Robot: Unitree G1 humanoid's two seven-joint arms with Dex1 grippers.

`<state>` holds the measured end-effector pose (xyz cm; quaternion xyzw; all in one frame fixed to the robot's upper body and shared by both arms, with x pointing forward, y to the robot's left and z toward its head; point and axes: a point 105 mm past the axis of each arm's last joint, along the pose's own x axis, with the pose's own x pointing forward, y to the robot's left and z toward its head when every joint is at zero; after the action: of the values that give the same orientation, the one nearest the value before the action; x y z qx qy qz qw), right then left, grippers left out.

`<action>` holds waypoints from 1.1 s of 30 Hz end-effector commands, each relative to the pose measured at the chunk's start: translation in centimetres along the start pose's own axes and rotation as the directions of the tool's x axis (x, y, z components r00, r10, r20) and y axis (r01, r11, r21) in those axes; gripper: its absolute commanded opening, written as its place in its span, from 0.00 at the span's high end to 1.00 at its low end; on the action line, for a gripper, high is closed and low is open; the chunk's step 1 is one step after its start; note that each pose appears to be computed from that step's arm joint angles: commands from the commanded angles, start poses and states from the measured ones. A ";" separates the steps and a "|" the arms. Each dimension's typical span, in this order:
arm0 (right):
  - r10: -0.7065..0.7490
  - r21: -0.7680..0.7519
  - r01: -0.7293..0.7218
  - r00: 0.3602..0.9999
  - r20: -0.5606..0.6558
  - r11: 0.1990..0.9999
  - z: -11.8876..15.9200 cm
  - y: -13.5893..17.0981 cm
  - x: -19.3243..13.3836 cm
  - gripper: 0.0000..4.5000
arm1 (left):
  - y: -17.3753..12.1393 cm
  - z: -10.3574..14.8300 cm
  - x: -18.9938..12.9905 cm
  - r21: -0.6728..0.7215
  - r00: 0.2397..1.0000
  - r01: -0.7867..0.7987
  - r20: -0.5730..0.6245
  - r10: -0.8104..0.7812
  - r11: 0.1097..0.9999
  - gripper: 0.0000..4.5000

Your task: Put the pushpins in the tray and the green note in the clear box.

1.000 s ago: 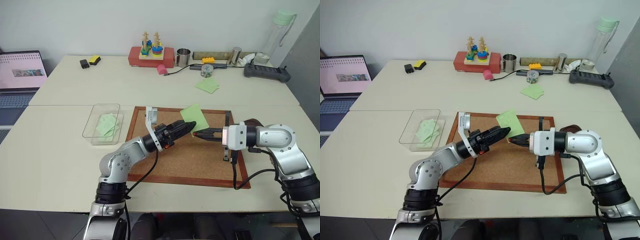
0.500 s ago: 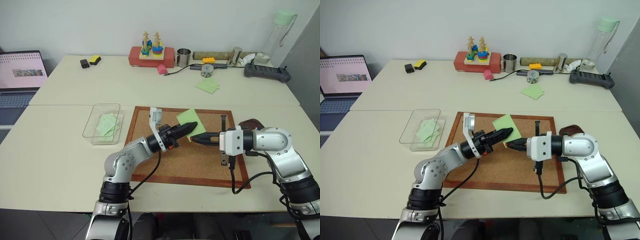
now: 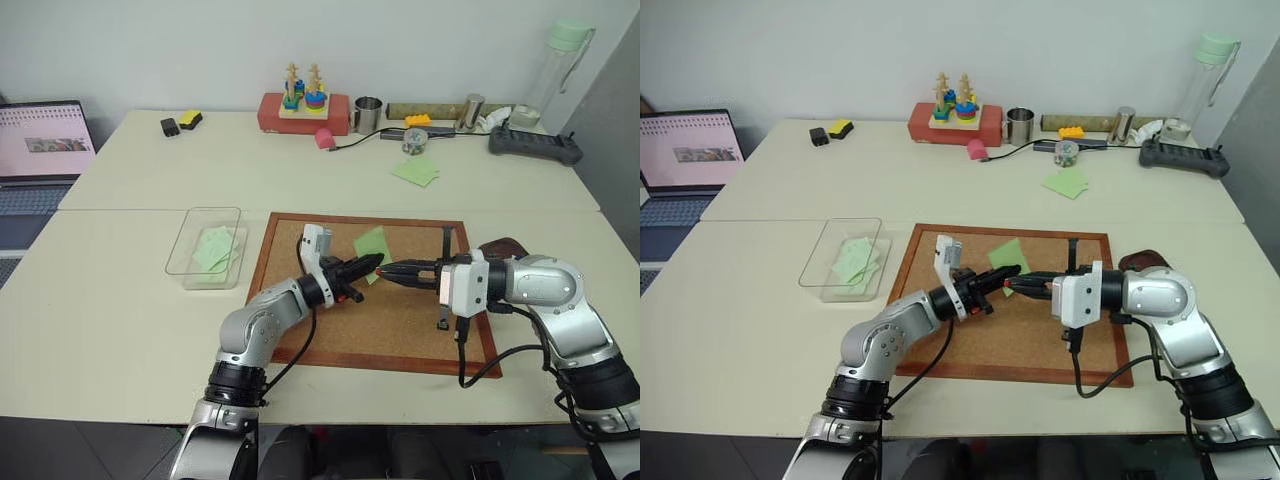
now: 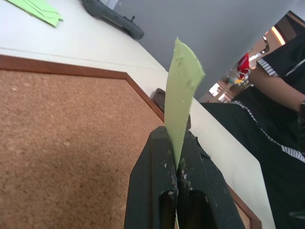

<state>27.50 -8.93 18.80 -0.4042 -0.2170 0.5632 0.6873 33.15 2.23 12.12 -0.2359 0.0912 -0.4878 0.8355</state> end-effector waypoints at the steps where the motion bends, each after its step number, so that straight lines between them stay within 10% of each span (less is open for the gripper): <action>1: -0.206 0.132 0.216 0.975 -0.084 0.968 -0.7 -3.1 -3.0 1.00 | -0.7 1.5 0.1 0.064 0.999 0.019 0.047 -0.022 0.998 0.98; 5: -0.378 0.384 0.509 0.850 -0.368 0.771 -5.5 -4.9 -8.0 1.00 | -1.8 3.3 -1.3 0.144 0.996 0.023 0.085 -0.035 0.989 0.98; 15: -0.268 0.389 0.826 0.515 -0.814 0.407 -13.5 -2.2 -17.5 1.00 | -2.3 4.4 -3.8 0.312 0.998 -0.046 0.060 0.029 0.949 0.98; 24: -0.202 0.438 0.829 0.523 -0.828 0.348 -15.1 -0.9 -17.5 1.00 | -2.4 3.8 -3.3 0.340 0.999 -0.044 0.044 0.031 0.939 0.98; 33: -0.213 0.433 0.834 0.518 -0.829 0.343 -15.2 -1.1 -17.6 0.62 | -2.5 3.7 -3.3 0.360 0.999 -0.040 0.039 0.027 0.932 1.00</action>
<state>34.46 -30.11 11.73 -0.0947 0.2183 0.1414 0.9609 31.36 5.33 15.37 -0.0951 0.0128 -0.4690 0.8780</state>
